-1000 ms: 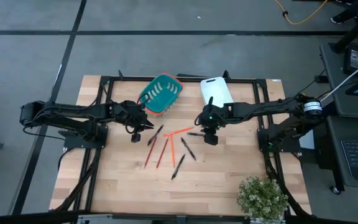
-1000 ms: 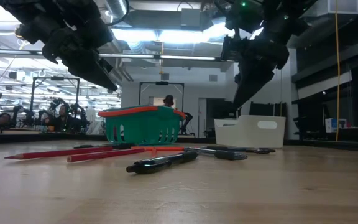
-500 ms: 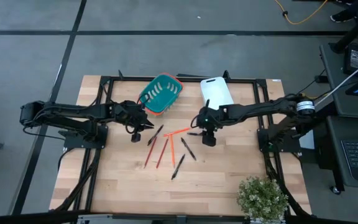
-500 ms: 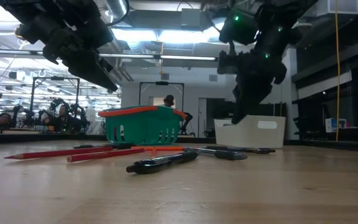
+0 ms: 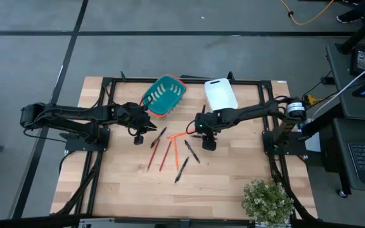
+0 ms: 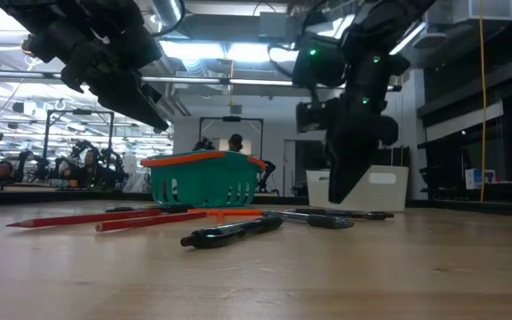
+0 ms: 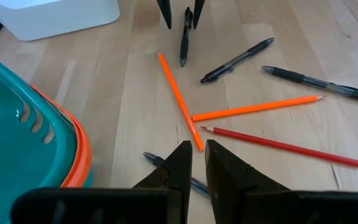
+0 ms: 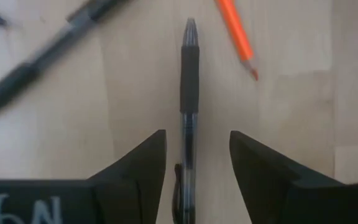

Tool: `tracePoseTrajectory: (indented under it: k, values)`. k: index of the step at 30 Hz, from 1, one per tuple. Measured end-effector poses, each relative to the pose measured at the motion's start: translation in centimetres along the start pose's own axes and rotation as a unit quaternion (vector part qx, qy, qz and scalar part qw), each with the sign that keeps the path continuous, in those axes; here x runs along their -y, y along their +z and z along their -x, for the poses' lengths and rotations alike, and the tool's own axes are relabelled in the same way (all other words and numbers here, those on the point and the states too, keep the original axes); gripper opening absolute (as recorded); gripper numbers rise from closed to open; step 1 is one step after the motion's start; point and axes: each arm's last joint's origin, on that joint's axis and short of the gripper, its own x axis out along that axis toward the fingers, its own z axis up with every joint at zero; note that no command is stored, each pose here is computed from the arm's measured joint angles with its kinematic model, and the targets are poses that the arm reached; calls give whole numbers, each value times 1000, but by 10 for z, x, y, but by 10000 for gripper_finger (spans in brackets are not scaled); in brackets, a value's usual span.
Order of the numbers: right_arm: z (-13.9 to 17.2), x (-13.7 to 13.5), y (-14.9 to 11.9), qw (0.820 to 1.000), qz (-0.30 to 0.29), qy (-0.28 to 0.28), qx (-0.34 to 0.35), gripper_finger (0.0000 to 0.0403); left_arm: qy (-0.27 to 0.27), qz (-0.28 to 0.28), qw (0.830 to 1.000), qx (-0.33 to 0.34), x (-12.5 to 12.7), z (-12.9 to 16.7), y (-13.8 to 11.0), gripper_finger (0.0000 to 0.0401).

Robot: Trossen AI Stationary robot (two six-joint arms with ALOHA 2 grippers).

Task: Sort pens & pencils
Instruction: Put the black pen into the white bin

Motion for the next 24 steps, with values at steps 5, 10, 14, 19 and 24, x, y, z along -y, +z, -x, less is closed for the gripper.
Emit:
tracePoseTrajectory:
  k: [5, 10, 14, 19, 24]
  values:
    - [-8, 0, 5, 999, -3, -1, -33, 179, 0, 0, 1000, 0, 0, 0, 0, 41]
    - [-10, 0, 10, 999, -4, -1, -34, 179, 0, -1, 1000, 0, 0, 0, 0, 41]
    - [-11, 0, 10, 999, -15, -1, -34, 179, 0, -1, 1000, 0, 0, 0, 0, 41]
    - [-11, -3, 10, 999, -13, 0, -33, 179, 0, -1, 1000, 0, 0, 0, 0, 41]
    - [-19, -9, 9, 999, -8, 0, -43, 175, 0, -1, 1000, 0, 0, 0, 0, 41]
